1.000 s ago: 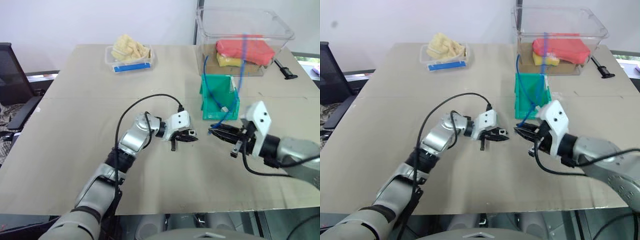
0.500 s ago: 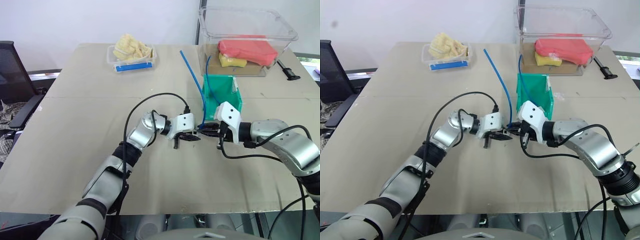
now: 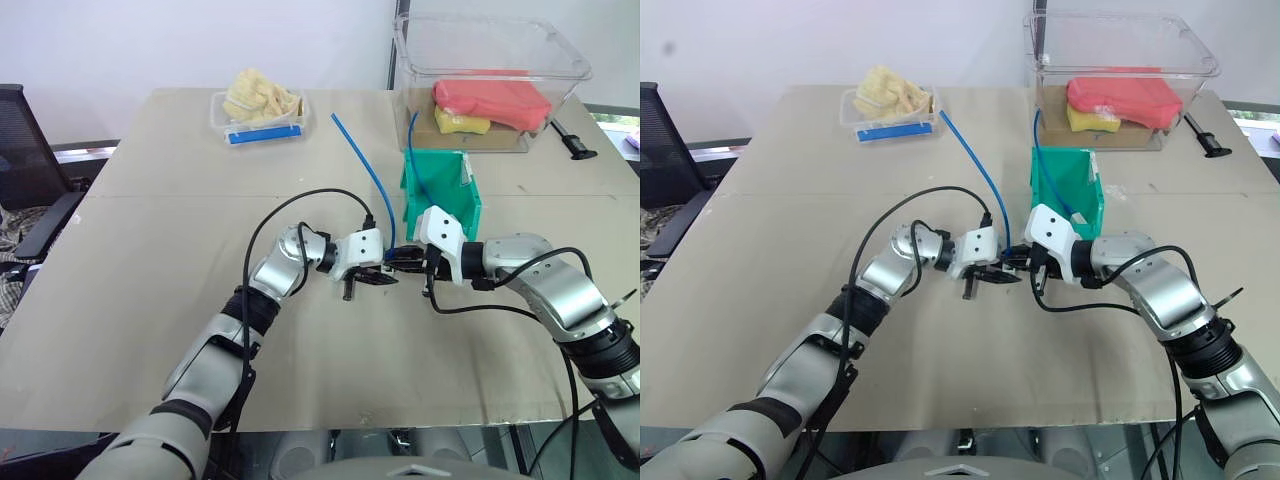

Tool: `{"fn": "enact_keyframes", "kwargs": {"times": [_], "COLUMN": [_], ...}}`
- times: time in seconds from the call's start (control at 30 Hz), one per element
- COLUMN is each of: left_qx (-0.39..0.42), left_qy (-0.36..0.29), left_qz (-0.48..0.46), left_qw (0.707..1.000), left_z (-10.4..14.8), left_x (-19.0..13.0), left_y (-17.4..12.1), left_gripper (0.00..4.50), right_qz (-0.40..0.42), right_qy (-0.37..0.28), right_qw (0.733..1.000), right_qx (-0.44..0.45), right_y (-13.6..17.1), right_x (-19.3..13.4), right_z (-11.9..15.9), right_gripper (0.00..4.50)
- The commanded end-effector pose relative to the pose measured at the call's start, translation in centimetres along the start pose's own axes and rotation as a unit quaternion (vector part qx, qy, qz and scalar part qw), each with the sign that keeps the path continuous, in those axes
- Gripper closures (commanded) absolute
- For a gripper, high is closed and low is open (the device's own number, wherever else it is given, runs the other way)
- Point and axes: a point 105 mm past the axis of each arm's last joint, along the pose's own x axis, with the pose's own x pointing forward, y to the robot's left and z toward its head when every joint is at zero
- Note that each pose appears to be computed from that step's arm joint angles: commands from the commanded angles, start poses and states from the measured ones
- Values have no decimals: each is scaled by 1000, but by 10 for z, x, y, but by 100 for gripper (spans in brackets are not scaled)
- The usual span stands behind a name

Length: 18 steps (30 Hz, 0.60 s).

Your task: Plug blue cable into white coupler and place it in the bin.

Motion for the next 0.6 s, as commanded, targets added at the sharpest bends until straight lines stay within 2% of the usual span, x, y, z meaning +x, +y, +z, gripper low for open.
{"fn": "enact_keyframes", "kwargs": {"times": [0.03,0.3,0.6], "left_qx": [-5,-5,-3], "left_qy": [12,11,9], "left_qz": [-21,-22,-19], "left_qw": [1000,1000,1000], "left_z": [-7,-7,-5], "left_x": [3,2,2], "left_y": [-6,-6,-5], "left_gripper": [411,411,411], "right_qz": [28,29,87], "right_qy": [41,62,79], "right_qw": [999,998,993], "right_qx": [5,1,22], "right_y": [10,-4,-3], "right_x": [5,-2,1], "right_z": [-22,-32,-29], "right_gripper": [450,450,450]}}
